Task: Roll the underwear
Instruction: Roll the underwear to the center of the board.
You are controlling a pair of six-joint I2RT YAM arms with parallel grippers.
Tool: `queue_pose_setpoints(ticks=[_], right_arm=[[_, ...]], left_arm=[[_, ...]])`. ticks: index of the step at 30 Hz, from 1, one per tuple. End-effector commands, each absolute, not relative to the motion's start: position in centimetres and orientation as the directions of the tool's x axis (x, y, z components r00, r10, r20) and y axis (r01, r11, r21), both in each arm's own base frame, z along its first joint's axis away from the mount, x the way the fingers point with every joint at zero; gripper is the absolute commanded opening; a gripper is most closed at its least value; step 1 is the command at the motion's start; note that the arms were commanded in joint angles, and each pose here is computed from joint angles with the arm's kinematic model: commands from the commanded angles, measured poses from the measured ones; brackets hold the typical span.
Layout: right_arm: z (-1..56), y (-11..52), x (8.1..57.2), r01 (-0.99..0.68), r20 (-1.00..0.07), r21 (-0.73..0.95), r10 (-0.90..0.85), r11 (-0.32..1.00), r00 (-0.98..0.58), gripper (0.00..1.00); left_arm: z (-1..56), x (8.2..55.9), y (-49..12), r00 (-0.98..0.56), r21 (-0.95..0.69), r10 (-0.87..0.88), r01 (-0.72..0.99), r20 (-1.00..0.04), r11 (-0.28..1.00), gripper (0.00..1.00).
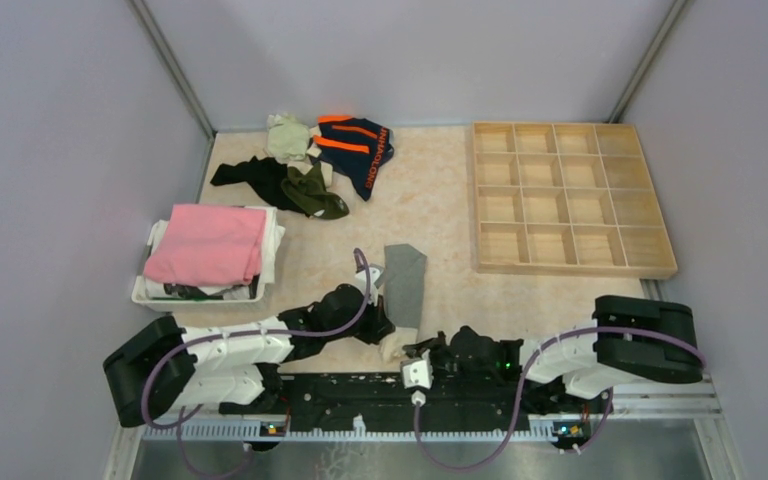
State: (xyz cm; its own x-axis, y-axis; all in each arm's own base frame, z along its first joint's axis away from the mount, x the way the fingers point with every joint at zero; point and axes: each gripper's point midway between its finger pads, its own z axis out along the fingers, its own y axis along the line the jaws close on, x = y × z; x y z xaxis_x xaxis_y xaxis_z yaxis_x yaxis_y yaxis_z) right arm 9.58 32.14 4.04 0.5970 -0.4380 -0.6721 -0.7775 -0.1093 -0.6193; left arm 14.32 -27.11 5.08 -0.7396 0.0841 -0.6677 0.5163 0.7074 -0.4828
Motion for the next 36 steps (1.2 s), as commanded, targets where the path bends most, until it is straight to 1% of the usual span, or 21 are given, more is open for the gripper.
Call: queue_pose_setpoints(ticks=[1, 5, 12, 19, 28, 36], right_arm=[[5.6, 32.6, 9.0, -0.836, -0.767, -0.547, -0.379, -0.034, 0.518, 0.00], [5.6, 32.5, 8.4, -0.881, -0.819, -0.473, -0.364, -0.006, 0.443, 0.00], [6.5, 32.0, 8.2, -0.933, -0.897, -0.348, -0.320, 0.089, 0.305, 0.00], [7.2, 31.9, 8.7, -0.965, -0.947, -0.189, -0.293, 0.182, 0.130, 0.00], [7.1, 31.7, 9.7, -0.964, -0.957, 0.003, -0.279, 0.265, -0.080, 0.01], [6.9, 31.6, 11.2, -0.931, -0.939, 0.116, -0.268, 0.346, -0.217, 0.00]], left_arm=[[5.5, 14.8, -28.1, -0.717, -0.503, 0.056, 0.540, -0.695, 0.674, 0.00], [4.5, 14.2, -27.8, -0.736, -0.516, 0.062, 0.529, -0.674, 0.673, 0.00], [3.3, 13.4, -27.1, -0.756, -0.514, 0.087, 0.520, -0.649, 0.683, 0.00], [2.8, 12.9, -26.7, -0.762, -0.514, 0.100, 0.521, -0.640, 0.681, 0.00], [2.8, 12.9, -26.5, -0.763, -0.514, 0.099, 0.519, -0.639, 0.683, 0.00], [2.7, 12.8, -26.4, -0.764, -0.514, 0.101, 0.518, -0.637, 0.684, 0.00]])
